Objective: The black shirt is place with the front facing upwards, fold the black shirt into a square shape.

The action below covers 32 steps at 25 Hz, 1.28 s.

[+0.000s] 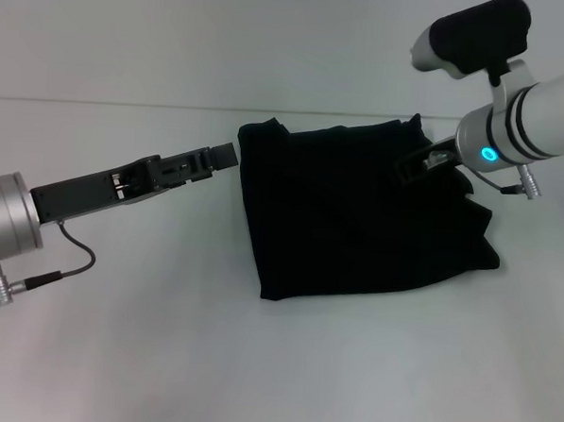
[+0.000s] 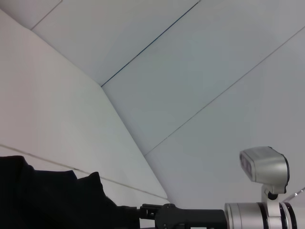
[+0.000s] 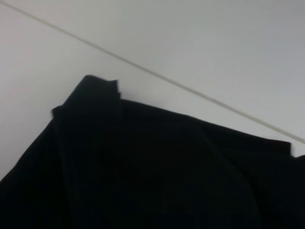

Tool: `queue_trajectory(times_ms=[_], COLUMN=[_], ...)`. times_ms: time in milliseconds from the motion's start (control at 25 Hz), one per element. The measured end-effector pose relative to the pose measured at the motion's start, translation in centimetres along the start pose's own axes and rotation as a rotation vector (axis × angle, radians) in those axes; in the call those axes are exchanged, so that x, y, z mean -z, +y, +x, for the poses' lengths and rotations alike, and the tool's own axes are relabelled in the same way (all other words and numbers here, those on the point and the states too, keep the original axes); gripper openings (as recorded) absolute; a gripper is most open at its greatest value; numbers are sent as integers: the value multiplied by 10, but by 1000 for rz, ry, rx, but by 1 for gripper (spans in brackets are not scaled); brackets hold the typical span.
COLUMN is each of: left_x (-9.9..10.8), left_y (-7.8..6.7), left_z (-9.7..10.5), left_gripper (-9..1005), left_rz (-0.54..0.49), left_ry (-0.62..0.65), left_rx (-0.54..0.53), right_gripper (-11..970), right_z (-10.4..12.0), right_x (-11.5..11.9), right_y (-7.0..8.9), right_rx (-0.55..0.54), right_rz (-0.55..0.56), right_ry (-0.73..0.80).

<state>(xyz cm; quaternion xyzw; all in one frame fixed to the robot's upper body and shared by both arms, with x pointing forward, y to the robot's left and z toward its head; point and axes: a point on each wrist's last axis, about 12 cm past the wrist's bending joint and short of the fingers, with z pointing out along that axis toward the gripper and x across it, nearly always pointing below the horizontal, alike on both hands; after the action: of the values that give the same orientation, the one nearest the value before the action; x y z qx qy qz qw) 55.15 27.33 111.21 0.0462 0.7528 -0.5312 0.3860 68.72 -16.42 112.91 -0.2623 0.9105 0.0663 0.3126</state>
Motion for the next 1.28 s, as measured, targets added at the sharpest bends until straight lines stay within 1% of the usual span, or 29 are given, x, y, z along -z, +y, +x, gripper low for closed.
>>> queue_trajectory(times_ms=[400, 760, 960, 1120, 1280], left_x=[0, 1, 1, 1, 1], left_y=[0, 0, 0, 0, 0], left_z=[0, 0, 0, -1, -1], left_gripper=[768, 765, 764, 763, 762], left_rz=[1, 0, 5, 6, 3], left_ry=[-5, -5, -10, -14, -17], left_rx=[-5, -7, -6, -5, -5], right_gripper=[909, 907, 907, 906, 797], right_z=[-4, -13, -13, -11, -10], right_x=[0, 4, 4, 4, 4], right_y=[13, 15, 16, 14, 12], right_rx=[30, 42, 37, 24, 16], right_rz=[-35, -38, -40, -36, -30], right_ry=[18, -7, -6, -7, -8])
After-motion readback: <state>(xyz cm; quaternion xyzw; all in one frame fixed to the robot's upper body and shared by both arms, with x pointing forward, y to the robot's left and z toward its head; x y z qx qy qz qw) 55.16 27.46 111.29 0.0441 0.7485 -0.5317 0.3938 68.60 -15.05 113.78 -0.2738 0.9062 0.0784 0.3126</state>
